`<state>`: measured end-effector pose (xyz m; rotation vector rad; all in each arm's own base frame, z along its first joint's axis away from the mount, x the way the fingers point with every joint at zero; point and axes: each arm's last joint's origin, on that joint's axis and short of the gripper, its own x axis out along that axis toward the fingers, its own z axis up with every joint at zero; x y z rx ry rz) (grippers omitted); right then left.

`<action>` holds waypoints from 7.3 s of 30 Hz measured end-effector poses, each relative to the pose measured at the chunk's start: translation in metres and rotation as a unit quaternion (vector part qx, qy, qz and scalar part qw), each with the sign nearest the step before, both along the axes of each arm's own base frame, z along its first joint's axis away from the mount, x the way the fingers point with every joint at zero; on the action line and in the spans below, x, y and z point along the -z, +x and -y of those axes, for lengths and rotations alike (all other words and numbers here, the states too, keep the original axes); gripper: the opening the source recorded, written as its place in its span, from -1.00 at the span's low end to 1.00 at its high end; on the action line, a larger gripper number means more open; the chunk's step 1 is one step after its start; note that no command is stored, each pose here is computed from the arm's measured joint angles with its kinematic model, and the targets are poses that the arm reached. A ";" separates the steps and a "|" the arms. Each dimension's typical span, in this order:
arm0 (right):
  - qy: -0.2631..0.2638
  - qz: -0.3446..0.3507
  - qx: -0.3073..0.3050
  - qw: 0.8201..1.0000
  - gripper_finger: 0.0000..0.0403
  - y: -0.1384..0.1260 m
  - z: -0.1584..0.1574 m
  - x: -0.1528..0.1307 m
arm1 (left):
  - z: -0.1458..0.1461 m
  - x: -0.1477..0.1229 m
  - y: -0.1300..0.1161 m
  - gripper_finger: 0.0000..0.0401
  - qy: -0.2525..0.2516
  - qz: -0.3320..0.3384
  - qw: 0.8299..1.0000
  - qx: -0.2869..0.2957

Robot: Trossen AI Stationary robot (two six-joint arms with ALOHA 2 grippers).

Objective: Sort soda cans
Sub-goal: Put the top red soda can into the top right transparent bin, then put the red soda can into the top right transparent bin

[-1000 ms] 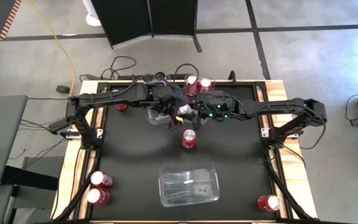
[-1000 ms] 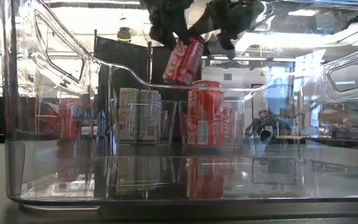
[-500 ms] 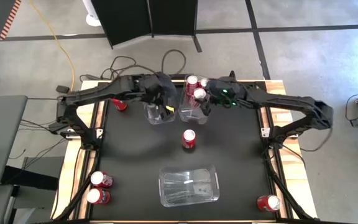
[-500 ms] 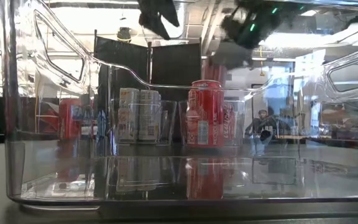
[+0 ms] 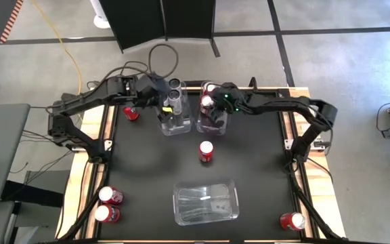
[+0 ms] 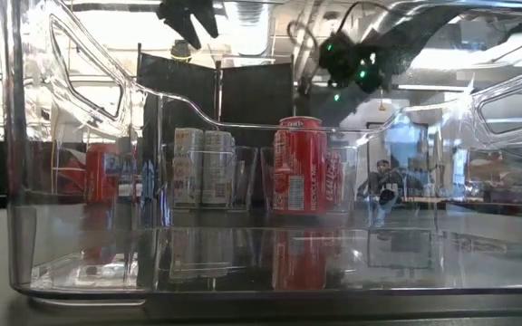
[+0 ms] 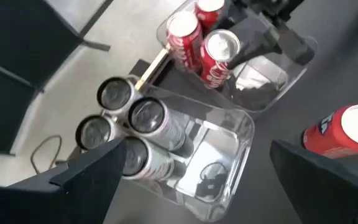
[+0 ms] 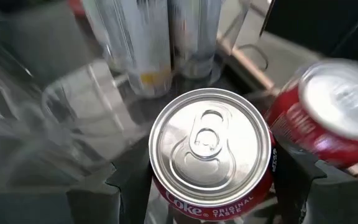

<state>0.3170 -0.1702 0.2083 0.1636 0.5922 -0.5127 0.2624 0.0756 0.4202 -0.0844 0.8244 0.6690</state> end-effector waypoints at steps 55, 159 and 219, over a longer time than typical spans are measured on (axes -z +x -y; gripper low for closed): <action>0.102 0.195 -0.049 0.974 0.82 -0.024 -0.092 -0.102 | 0.153 0.136 -0.122 0.93 -0.340 -0.190 0.873 -0.294; 0.052 0.016 -0.237 0.970 0.46 -0.064 -0.161 -0.104 | 0.090 0.172 0.018 0.52 -0.389 -0.162 0.871 -0.251; 0.088 0.052 -0.235 0.967 0.46 -0.059 -0.175 -0.108 | 0.085 0.150 0.048 0.75 -0.364 0.007 0.917 -0.160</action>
